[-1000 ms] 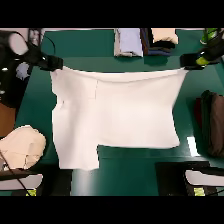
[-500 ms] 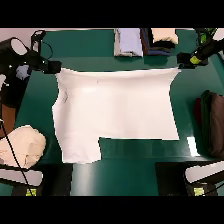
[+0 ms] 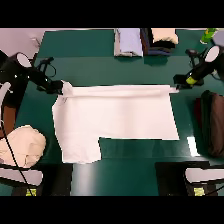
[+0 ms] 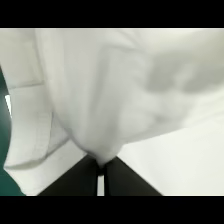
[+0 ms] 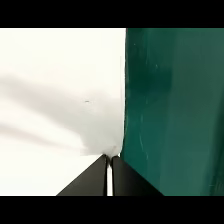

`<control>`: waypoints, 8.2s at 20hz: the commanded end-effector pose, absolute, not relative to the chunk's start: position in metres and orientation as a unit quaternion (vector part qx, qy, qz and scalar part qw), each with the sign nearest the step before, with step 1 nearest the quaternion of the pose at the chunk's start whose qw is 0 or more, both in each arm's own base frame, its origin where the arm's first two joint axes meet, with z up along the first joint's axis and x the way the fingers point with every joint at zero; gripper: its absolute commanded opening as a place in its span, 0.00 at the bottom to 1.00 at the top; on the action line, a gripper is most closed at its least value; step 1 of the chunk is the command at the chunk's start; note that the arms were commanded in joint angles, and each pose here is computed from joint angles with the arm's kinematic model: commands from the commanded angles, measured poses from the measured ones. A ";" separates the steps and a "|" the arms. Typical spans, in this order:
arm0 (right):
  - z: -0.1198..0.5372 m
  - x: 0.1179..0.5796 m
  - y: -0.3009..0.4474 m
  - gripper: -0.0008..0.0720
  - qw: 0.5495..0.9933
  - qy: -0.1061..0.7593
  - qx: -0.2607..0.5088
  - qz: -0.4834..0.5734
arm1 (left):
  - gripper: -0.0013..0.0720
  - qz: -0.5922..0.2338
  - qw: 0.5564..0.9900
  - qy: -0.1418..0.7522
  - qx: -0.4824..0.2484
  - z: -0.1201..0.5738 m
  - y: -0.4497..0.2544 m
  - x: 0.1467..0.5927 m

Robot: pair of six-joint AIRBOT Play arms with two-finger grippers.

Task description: Fold the shirts.

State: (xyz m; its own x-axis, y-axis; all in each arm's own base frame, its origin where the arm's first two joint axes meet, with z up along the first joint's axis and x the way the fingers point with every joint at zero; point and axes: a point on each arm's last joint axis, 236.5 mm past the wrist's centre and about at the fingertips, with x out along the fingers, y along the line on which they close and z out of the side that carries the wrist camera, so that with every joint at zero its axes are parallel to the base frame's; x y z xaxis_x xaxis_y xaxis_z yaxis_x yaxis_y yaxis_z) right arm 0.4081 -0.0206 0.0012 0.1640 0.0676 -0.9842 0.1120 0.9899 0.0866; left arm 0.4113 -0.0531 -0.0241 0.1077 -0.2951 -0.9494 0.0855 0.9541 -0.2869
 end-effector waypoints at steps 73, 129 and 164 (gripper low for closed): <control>-0.021 0.200 0.018 0.04 0.714 0.694 0.092 -0.004 | 0.04 -0.104 0.734 0.663 -0.106 -0.009 -0.062 0.197; -0.082 0.382 -0.017 0.11 0.721 0.678 0.142 -0.004 | 0.05 -0.307 0.800 0.509 -0.084 0.039 -0.263 0.430; 0.231 0.404 0.245 0.04 0.855 0.435 0.060 0.277 | 0.05 -0.271 0.799 0.538 0.002 0.012 -0.275 0.459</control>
State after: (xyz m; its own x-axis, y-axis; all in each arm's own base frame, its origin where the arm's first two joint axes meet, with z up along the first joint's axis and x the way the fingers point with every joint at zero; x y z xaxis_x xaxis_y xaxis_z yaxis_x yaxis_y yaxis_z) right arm 0.4008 0.2099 0.2284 0.4761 0.4845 -0.7339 -0.3857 0.8651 0.3208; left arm 0.4307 -0.3275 -0.0241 0.1560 -0.5186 -0.8406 0.4668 0.7887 -0.4000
